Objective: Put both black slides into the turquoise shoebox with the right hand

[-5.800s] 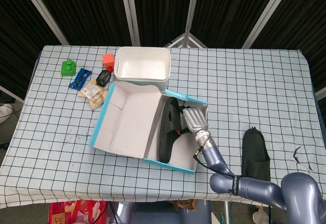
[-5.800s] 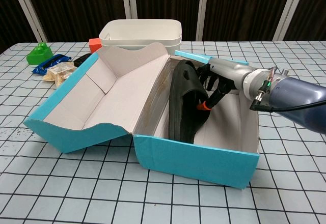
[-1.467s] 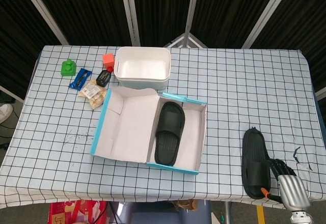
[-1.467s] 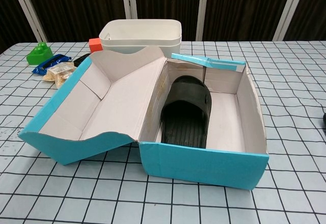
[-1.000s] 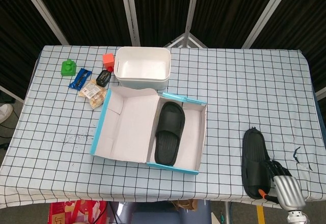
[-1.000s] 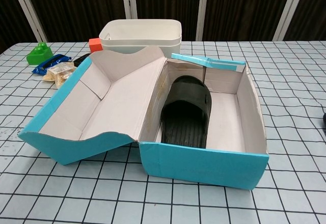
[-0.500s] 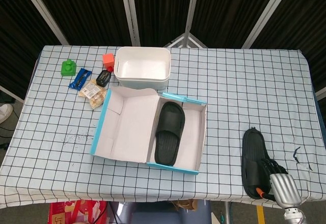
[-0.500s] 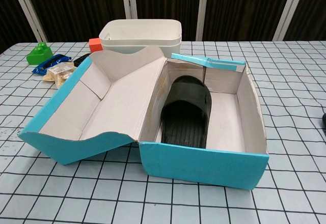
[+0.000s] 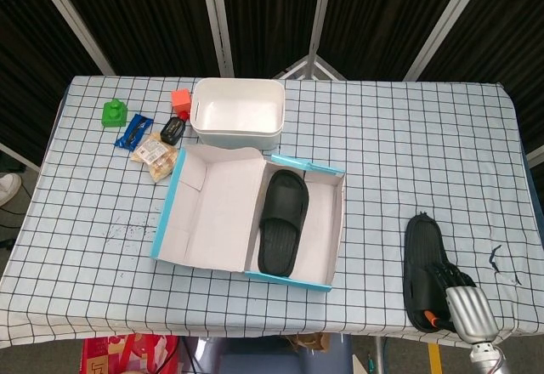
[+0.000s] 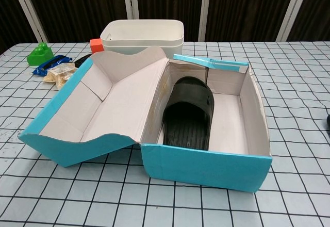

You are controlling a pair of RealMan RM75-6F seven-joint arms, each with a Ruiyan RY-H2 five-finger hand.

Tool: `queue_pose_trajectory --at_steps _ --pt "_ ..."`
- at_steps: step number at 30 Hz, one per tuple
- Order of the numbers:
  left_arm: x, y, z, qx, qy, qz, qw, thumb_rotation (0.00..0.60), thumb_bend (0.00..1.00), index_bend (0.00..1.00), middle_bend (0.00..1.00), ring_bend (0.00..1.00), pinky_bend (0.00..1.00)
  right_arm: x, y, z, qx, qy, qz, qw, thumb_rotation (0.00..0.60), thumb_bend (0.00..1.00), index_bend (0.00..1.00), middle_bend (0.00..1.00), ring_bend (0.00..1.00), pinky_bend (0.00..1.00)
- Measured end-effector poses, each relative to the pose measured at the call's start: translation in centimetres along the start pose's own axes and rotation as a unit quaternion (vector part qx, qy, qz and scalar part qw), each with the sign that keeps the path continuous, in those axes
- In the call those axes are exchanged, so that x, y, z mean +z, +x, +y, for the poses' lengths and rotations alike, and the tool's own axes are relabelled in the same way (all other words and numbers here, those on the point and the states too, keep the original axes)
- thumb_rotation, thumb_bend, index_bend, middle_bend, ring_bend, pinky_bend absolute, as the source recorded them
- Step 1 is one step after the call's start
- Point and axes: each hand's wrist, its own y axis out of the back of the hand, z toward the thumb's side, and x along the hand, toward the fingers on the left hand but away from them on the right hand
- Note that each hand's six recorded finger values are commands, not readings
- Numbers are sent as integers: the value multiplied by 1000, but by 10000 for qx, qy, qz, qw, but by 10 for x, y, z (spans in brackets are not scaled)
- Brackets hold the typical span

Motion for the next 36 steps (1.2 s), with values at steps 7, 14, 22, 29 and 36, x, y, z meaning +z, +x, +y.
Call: queue_pose_trajectory --at_steps 7,14,22,29,36 --pt "-1 1 -1 -7 15 19 10000 600 363 20 0 0 0 3 -4 -2 85 47 36 9999 600 193 254 193 135 253" --pt "-1 2 -1 -19 26 35 10000 600 363 22 0 0 0 5 -5 -4 170 -1 14 9999 600 193 403 209 135 253" --pt "0 2 -3 -46 33 19 10000 600 363 25 0 0 0 9 -3 0 233 -82 84 9997 600 193 507 219 135 253" --pt "0 2 -2 -24 -3 22 10000 600 363 25 0 0 0 14 -1 9 295 -162 152 9993 600 261 523 229 135 254" --pt "-2 2 1 -6 -46 41 10000 600 363 31 0 0 0 18 -7 40 217 -402 195 9988 600 354 524 229 136 254"
